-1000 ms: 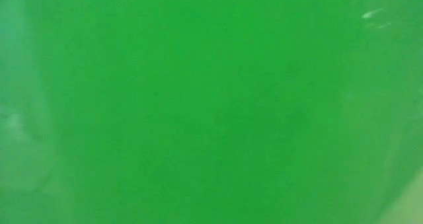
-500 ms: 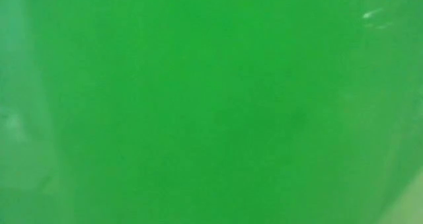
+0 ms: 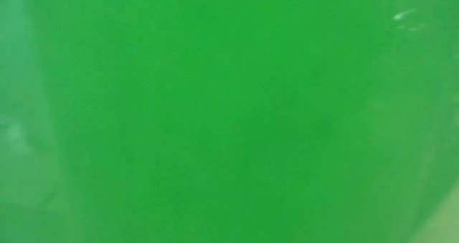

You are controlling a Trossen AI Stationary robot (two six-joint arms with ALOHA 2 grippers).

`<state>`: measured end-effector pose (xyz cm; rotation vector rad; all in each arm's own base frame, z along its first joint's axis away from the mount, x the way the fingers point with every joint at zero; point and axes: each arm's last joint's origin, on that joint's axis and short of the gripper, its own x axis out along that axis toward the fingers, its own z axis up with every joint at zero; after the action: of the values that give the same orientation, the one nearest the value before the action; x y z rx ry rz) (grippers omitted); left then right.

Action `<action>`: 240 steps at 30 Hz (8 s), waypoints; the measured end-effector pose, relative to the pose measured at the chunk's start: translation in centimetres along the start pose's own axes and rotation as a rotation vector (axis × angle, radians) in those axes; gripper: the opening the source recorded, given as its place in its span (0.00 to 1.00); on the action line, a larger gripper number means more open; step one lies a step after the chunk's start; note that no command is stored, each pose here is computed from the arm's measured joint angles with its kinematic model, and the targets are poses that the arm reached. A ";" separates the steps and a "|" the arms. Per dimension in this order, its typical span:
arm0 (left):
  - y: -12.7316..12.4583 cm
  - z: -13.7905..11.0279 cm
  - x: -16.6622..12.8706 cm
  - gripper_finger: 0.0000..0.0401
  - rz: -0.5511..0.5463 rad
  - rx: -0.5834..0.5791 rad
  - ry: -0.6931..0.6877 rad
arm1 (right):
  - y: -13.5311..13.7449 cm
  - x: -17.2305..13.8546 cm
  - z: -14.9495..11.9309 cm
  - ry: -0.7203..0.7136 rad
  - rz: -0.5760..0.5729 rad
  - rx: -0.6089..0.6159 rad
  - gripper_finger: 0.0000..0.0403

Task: Pick & Place Mini bowls
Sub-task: Stack the violet bowl on top of the violet bowls on the shelf, then stack the green bowl on top of the green bowls on the shelf

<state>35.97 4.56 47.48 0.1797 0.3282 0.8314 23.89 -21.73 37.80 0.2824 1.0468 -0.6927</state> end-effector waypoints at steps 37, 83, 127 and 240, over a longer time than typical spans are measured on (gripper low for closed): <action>-1.9 -3.5 -1.5 0.32 -0.337 0.248 0.268 | 1.2 -8.0 -3.6 -0.180 0.030 -0.045 0.16; -20.2 -23.0 -12.3 0.32 -1.155 0.034 0.564 | 3.9 -20.8 -13.2 -0.584 0.291 -0.306 0.16; -24.4 -24.2 -10.2 0.02 -1.108 -0.055 0.818 | 4.0 -20.7 -13.1 -0.575 0.291 -0.301 0.16; -1.1 -8.2 -7.3 0.18 -0.174 -0.123 0.303 | 13.3 4.5 -14.3 0.056 0.486 -0.110 0.33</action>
<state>29.24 -1.36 41.08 -0.0904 0.5670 0.7030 23.91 -5.91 25.47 0.4437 1.0139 -0.1903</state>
